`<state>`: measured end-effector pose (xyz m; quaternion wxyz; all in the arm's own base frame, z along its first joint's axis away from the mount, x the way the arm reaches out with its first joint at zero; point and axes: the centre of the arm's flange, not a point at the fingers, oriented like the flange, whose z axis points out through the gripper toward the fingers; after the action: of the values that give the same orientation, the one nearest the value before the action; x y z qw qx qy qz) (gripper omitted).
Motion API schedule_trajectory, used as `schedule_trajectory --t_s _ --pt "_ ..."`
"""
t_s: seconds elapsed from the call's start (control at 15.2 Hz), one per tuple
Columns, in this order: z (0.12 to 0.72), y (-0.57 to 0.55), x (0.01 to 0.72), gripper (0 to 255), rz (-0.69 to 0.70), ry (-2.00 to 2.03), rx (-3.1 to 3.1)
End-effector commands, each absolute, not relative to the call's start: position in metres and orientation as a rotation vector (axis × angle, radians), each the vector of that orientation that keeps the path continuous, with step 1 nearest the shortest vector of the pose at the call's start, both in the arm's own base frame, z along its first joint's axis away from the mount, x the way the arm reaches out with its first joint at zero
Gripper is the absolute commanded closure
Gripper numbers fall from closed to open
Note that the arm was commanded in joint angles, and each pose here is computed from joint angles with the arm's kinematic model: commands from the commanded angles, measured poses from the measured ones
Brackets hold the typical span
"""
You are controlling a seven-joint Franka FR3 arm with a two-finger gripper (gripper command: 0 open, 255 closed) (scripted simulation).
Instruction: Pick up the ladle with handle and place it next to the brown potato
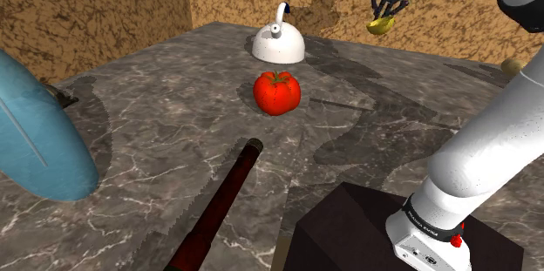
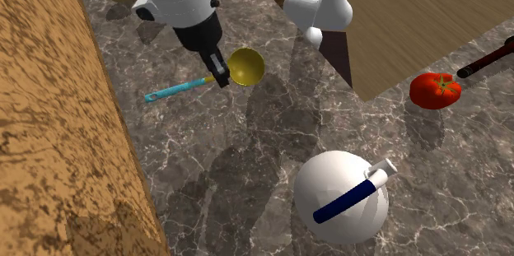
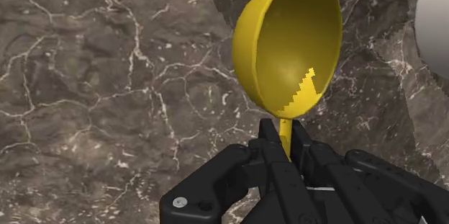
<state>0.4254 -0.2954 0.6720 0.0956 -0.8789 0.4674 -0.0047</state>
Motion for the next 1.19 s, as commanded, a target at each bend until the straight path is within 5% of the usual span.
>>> schedule_trajectory --t_s 0.0,1.12 --pt "0.671 -0.308 0.402 255 -0.015 1.384 -2.605" --pt "0.671 -0.408 0.201 255 -0.015 1.384 -2.605"
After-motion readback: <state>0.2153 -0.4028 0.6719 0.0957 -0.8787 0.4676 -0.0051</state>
